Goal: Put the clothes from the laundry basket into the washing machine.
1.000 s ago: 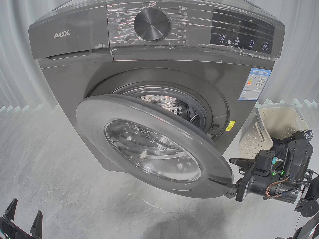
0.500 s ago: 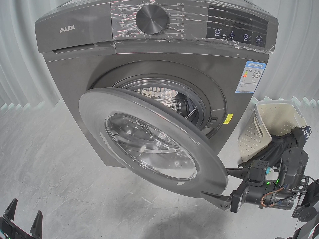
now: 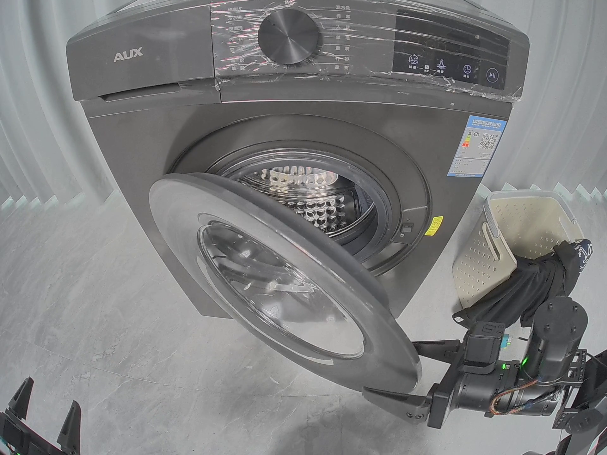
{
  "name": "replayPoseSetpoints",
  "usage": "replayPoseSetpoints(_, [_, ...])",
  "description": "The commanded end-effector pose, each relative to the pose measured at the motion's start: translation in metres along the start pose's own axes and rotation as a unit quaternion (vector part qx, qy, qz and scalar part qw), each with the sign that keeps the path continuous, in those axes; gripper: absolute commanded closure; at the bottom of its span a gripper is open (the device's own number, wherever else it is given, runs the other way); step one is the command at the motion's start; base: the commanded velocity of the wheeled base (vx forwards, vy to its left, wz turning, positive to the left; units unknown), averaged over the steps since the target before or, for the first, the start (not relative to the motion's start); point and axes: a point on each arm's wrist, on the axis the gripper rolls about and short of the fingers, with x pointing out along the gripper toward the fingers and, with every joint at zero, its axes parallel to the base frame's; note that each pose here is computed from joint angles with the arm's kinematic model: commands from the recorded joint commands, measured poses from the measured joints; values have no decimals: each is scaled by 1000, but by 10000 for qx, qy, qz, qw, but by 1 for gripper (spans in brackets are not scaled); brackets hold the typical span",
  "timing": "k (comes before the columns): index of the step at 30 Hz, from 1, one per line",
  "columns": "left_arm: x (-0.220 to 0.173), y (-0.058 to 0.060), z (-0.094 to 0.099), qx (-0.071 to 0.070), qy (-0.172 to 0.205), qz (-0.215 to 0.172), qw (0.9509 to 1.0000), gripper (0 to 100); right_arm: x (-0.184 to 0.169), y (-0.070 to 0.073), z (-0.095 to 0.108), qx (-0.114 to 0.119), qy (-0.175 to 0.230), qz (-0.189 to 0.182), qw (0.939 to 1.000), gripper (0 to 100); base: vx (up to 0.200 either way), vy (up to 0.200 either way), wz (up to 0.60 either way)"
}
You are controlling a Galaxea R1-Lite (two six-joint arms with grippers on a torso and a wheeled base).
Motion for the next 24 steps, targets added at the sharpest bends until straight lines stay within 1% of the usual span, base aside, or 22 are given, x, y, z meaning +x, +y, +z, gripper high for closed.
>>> replayPoseSetpoints(1, [0,0,-5,-3,5,-5,10000,0,0,4,0,8,-20,73,10000,0,0,0,0])
replayPoseSetpoints(6, [0,0,-5,-3,5,3,10000,0,0,-1,3,-11,-90,-47,9999,0,0,0,0])
replayPoseSetpoints(11, [0,0,-5,-11,5,-5,10000,0,5,-3,3,-27,-82,-150,9998,0,0,0,0])
replayPoseSetpoints(14, [0,0,-5,-3,5,-5,10000,0,13,-4,3,-5,-28,-186,9998,0,-200,0,0])
replayPoseSetpoints(17, [0,0,-5,-3,5,-5,10000,0,16,-2,2,-11,14,-143,9999,0,-200,0,0])
replayPoseSetpoints(21, [0,0,-5,-3,5,-5,10000,0,20,2,-1,-31,71,-43,10000,0,0,0,0])
replayPoseSetpoints(22, [0,0,-5,-3,-3,-5,10000,0,19,7,-2,-43,31,80,10000,0,0,0,0])
replayPoseSetpoints(24, [0,0,-5,-3,5,-5,10000,0,19,11,-2,-59,-42,196,9998,0,0,0,0])
